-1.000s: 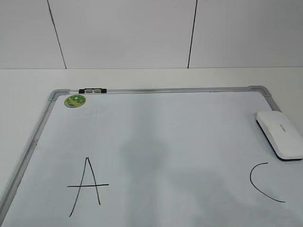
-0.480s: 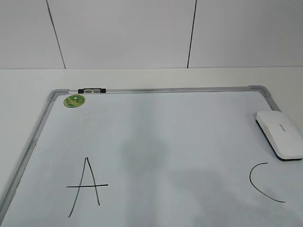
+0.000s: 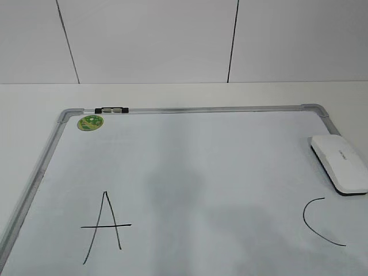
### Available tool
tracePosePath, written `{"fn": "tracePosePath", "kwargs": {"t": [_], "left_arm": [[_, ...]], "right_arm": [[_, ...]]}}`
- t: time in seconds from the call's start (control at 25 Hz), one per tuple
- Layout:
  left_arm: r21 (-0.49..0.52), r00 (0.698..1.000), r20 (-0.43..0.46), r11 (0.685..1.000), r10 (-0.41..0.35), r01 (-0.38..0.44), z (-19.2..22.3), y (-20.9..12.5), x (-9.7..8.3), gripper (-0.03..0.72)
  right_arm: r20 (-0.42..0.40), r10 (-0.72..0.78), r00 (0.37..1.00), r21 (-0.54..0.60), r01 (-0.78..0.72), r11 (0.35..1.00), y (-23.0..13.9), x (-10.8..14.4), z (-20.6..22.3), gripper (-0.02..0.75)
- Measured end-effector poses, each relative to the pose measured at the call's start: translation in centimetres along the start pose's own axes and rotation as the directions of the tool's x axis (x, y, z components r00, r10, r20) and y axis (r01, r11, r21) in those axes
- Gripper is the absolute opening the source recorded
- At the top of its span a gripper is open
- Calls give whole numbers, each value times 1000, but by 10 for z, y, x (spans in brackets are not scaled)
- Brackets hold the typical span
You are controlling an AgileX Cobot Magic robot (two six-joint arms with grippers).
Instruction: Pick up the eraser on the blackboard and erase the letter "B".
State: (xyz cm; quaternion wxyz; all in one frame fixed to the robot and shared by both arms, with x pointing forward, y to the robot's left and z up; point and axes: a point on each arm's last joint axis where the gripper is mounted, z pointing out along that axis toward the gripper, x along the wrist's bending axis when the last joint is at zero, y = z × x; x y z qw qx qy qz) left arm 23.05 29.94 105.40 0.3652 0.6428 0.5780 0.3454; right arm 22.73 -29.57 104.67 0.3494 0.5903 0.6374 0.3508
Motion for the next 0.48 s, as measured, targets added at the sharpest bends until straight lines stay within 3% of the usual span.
{"fn": "tracePosePath", "kwargs": {"t": [0.48], "left_arm": [[0,1000,0,1000,0,0,0,0,0,239]], "right_arm": [[0,0,1000,0,0,1000,0,0,0,587]]}}
